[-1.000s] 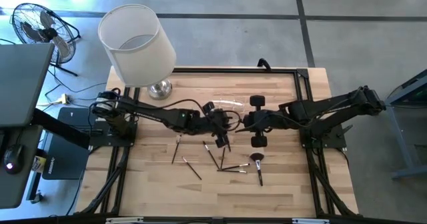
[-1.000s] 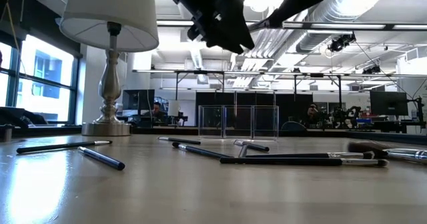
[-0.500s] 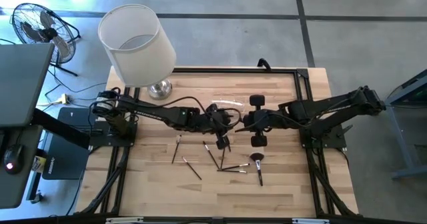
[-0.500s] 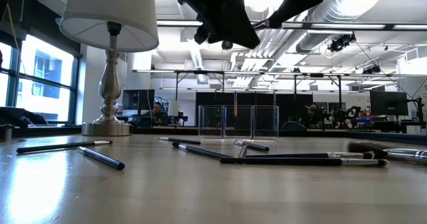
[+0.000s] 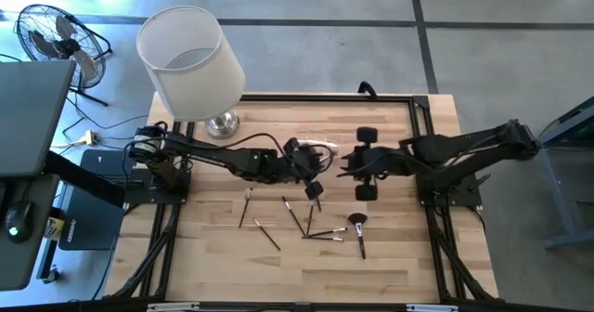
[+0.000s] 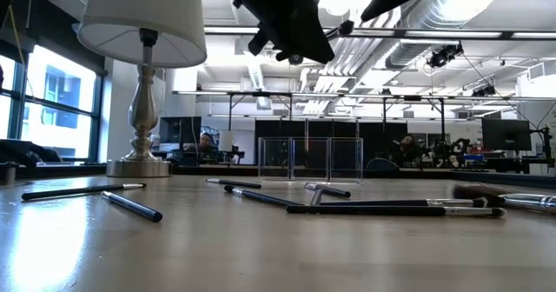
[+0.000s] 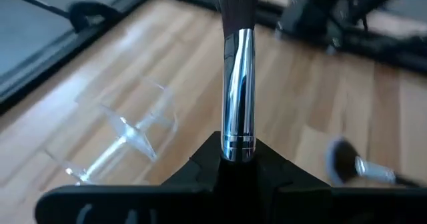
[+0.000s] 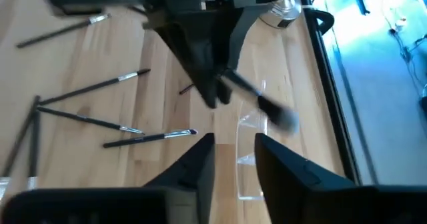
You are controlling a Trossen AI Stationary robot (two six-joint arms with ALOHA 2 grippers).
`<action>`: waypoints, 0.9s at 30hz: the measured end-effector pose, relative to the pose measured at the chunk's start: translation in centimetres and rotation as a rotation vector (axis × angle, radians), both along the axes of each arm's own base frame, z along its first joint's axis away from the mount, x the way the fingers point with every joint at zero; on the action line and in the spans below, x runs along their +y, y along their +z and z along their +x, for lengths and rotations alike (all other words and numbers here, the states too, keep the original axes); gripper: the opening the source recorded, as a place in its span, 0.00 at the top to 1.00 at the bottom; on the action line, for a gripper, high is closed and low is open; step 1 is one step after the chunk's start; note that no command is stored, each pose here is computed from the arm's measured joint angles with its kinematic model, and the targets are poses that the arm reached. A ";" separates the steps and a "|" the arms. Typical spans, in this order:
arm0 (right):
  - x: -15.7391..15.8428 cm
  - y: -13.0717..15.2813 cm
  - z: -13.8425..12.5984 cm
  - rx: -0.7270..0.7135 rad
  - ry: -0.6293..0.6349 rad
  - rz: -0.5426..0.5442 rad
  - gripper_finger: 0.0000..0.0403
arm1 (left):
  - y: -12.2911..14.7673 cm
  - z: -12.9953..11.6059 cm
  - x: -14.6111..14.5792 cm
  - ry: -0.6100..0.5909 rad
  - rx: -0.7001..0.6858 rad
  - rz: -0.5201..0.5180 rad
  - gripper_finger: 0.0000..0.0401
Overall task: Put items in baskets/containers
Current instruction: Put the foundation brush into the transparent organizer
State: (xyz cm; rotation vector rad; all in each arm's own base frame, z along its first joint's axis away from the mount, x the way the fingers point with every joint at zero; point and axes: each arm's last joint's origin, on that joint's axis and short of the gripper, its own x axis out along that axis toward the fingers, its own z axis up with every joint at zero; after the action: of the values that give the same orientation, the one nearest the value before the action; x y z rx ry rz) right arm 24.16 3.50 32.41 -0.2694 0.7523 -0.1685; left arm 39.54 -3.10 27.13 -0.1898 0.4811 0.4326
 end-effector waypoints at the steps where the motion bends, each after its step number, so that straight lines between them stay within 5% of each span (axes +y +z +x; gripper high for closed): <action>1: -0.1 0.3 -0.6 0.000 -0.013 0.021 0.71 | -0.3 0.0 0.0 0.010 -0.026 -0.004 0.92; 7: -0.7 1.3 -3.9 0.024 -0.093 0.128 0.65 | -4.0 -1.1 -1.1 0.047 -0.274 -0.030 0.92; 13: -1.0 1.9 -6.2 0.015 -0.160 0.197 0.66 | -8.2 -5.5 -2.1 0.234 -0.555 -0.037 0.92; 21: -1.2 2.4 -6.3 -0.039 -0.187 0.169 0.68 | -10.6 -7.9 0.1 0.386 -0.553 0.014 0.92; 27: -1.1 2.5 -6.0 -0.058 -0.185 0.159 0.68 | -10.5 -7.4 3.7 0.356 -0.559 -0.003 0.92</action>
State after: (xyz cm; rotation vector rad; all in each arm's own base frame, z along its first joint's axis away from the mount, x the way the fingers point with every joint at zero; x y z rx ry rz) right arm 18.20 2.36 34.87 -0.0430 0.7283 -0.2887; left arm 32.09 0.57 16.64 -0.3884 -0.1060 0.6982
